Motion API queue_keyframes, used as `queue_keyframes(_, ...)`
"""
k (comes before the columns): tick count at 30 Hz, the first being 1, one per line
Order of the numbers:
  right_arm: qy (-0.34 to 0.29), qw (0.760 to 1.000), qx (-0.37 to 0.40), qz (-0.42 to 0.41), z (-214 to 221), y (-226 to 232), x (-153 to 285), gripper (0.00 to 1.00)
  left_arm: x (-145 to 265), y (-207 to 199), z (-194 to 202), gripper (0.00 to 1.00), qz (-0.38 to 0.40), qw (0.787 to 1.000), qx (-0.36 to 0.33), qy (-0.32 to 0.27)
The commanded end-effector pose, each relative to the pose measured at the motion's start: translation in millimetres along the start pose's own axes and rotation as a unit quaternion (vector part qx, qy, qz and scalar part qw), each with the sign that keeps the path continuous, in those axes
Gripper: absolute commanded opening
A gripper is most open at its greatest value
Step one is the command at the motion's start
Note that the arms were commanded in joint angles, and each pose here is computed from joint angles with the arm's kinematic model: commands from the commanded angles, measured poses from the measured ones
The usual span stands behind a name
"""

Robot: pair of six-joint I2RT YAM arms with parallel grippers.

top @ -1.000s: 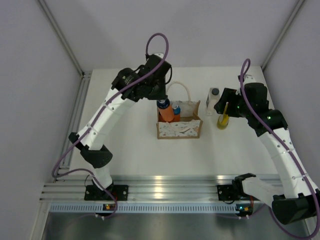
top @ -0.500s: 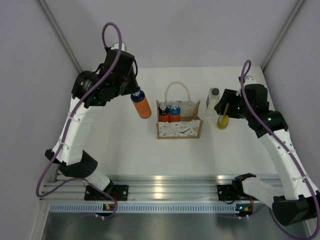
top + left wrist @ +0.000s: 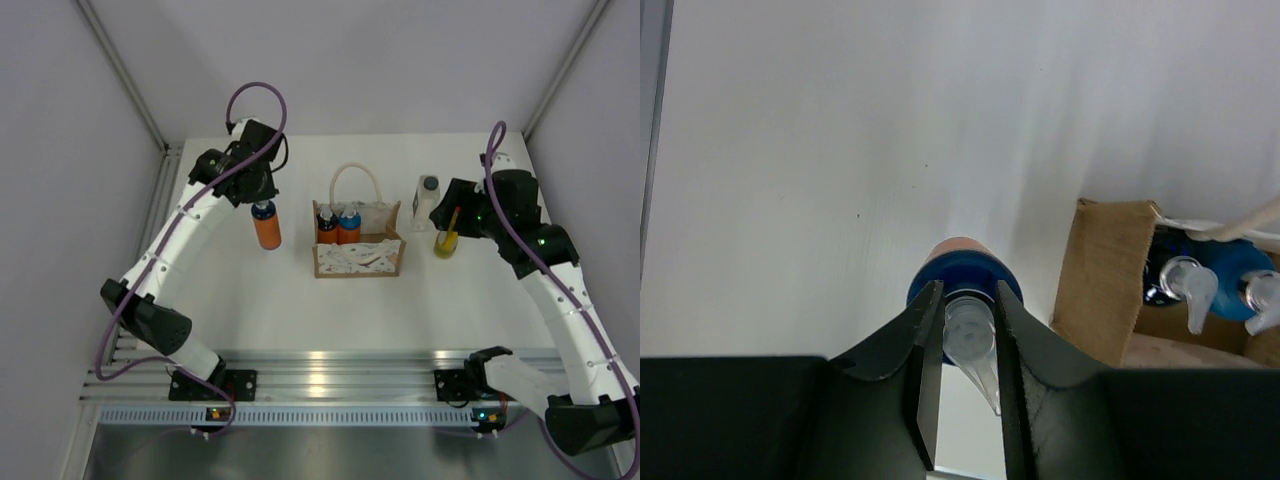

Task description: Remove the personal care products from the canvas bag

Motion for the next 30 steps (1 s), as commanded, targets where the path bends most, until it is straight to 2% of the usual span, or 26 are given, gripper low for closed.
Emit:
queue_keyframes(1,-0.020,1.000,-0.003,-0.007,-3.5,3.0,10.6,0.68,-21.4,1.2,-26.5,0.00,0.021,0.996,0.049,-0.075)
queue_keyframes(15,-0.026,0.999,0.006,-0.047,-9.3,11.6,21.2,0.68,-118.7,9.4,-34.2,0.00,-0.008,0.990,0.075,-0.123)
queue_keyframes(23,-0.017,0.996,0.020,-0.087,-5.5,17.6,25.1,0.69,-150.3,6.2,-28.6,0.00,-0.018,0.992,0.073,-0.100)
queue_keyframes(24,-0.015,0.995,0.025,-0.093,-5.5,18.3,24.8,0.69,-152.3,6.0,-27.2,0.03,-0.019,0.992,0.073,-0.098)
queue_keyframes(25,-0.016,0.995,0.027,-0.099,-7.3,20.0,26.1,0.69,-152.8,6.8,-25.4,0.17,-0.021,0.992,0.073,-0.096)
queue_keyframes(27,-0.015,0.993,0.032,-0.112,-9.3,22.9,26.2,0.69,-151.6,9.4,-23.8,0.35,-0.025,0.991,0.083,-0.098)
queue_keyframes(28,-0.017,0.993,0.033,-0.116,-11.9,24.0,27.2,0.69,-152.5,10.2,-21.7,0.53,-0.030,0.991,0.082,-0.097)
queue_keyframes(30,-0.014,0.991,0.037,-0.130,-16.9,28.8,26.4,0.69,-150.8,10.4,-22.5,0.64,-0.028,0.992,0.080,-0.098)
Point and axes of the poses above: each gripper's point midway between its finger pads, its own x axis back along the fingers, its own y axis along the line the jaws close on, z = x × y, the point moved 8 cm from there along x, back along the fingers, and after that the axes turned 5 degrees about x, right-handed, at the moved point
